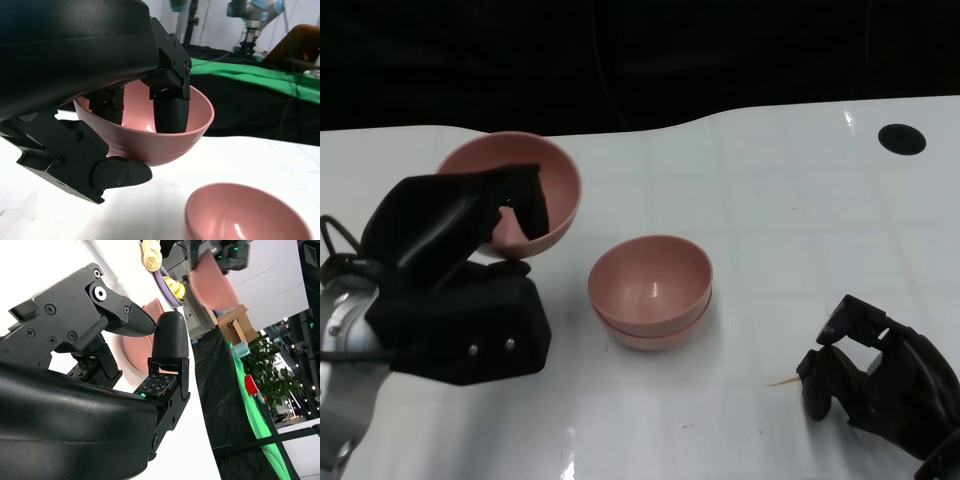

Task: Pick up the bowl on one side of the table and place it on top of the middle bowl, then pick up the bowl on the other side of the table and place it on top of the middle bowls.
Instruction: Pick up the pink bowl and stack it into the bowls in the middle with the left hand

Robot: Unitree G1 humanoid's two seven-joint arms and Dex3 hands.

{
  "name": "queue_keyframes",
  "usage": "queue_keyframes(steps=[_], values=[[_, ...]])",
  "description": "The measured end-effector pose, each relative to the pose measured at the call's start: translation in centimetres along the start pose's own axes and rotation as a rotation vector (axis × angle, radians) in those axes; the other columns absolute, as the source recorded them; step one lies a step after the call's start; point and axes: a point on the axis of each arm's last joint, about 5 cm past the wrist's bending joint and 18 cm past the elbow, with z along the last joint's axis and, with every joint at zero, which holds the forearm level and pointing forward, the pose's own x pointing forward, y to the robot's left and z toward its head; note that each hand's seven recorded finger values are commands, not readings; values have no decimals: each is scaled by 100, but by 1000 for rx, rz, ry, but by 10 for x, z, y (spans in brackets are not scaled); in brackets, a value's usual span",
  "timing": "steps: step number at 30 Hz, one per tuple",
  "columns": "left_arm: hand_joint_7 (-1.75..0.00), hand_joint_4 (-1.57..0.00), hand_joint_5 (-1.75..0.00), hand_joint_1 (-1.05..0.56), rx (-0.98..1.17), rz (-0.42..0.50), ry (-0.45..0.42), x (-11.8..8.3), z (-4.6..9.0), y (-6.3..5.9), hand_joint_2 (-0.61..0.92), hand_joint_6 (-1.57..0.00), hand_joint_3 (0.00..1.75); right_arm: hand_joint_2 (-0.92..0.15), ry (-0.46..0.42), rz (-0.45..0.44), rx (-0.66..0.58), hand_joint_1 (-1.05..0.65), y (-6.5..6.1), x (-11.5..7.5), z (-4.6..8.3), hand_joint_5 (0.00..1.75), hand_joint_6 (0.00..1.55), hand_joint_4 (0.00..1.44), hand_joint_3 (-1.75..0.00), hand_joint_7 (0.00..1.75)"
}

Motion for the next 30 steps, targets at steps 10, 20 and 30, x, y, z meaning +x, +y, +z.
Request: queue_keyframes(steps=[10, 20, 30], values=[[-175, -71, -175, -2, 0, -29, -118, 23, 28, 1, 61, -55, 83, -53, -4, 0, 5, -9, 1, 1, -2, 167, 89, 93, -107, 133], [-174, -73, -175, 0, -24, -69, -196, 36, 54, -13, 60, -58, 78, -51, -45, -21, -4, -9, 5, 3, -3, 170, 89, 93, -112, 135], [-175, -73, -175, -2, -29, -134, -226, 40, 62, -30, 59, -57, 84, -49, -82, -41, -10, -10, 9, 5, -5, 175, 87, 92, -116, 141]])
